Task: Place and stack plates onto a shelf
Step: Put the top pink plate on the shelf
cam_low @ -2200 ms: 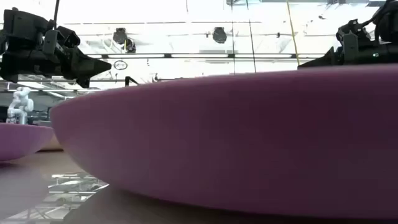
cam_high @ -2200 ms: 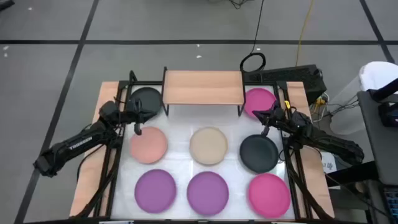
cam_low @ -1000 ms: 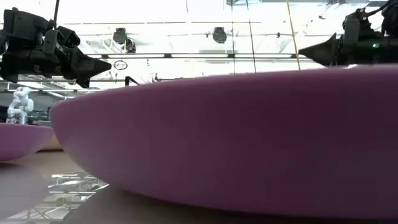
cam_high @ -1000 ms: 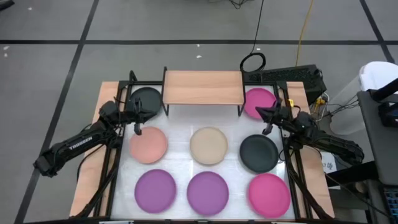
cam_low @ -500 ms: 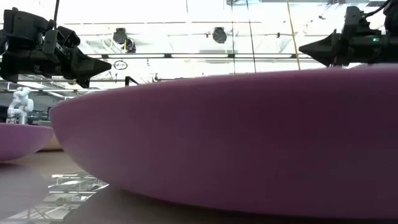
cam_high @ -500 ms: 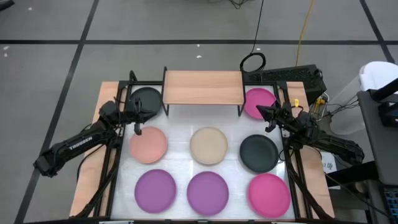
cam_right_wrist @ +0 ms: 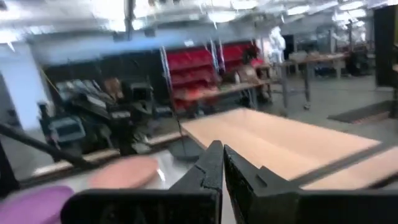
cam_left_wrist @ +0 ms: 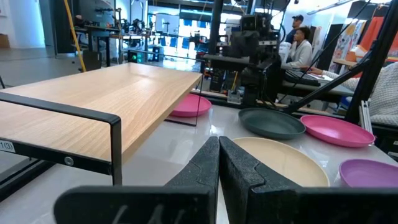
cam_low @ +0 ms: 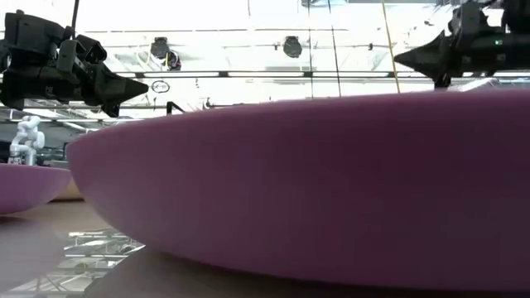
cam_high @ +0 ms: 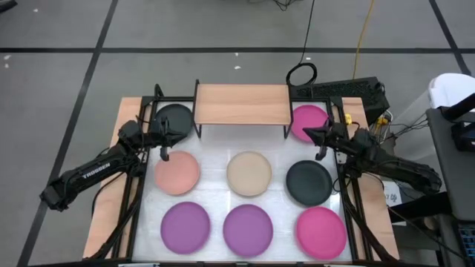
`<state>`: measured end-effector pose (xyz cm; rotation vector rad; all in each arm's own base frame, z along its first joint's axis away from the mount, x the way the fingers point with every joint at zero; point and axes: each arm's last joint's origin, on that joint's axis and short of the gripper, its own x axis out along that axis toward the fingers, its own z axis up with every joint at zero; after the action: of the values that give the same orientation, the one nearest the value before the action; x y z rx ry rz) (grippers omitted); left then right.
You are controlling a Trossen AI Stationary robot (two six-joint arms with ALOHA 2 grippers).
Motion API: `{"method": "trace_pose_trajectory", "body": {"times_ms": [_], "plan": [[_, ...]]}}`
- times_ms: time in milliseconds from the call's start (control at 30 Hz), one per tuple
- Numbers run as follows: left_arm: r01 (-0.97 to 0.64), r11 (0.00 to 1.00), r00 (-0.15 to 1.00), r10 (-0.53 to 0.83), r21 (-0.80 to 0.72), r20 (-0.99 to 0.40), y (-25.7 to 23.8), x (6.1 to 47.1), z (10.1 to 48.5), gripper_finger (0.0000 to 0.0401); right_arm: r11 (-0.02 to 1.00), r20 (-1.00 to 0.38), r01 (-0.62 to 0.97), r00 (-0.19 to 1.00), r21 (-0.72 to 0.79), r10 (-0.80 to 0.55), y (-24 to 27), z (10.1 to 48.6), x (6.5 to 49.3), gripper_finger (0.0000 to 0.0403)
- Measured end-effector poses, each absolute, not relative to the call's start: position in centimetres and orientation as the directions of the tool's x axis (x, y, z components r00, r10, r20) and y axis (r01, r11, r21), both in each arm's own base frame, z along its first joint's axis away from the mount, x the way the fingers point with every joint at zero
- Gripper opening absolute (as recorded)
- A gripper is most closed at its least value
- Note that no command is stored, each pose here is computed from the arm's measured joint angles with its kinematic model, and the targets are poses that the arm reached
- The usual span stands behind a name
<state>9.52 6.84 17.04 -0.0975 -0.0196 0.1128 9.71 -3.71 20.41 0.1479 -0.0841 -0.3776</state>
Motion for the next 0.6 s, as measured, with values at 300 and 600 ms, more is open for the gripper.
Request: {"method": "trace_pose_trajectory", "body": {"times_ms": [300,600], "plan": [[-0.111,0.989,0.993,0.113,-0.098,0.015,6.8,9.5,17.0,0.0012,0.813,-0.364,0.579,0.746,-0.058,-0.558,-5.0,19.8,11.3,0.0001],[-0.111,0.989,0.993,0.113,-0.098,0.014,6.8,9.5,17.0,0.0012,0.781,-0.456,0.608,0.659,-0.145,-0.598,-5.5,18.7,12.1,0.0009]]}}
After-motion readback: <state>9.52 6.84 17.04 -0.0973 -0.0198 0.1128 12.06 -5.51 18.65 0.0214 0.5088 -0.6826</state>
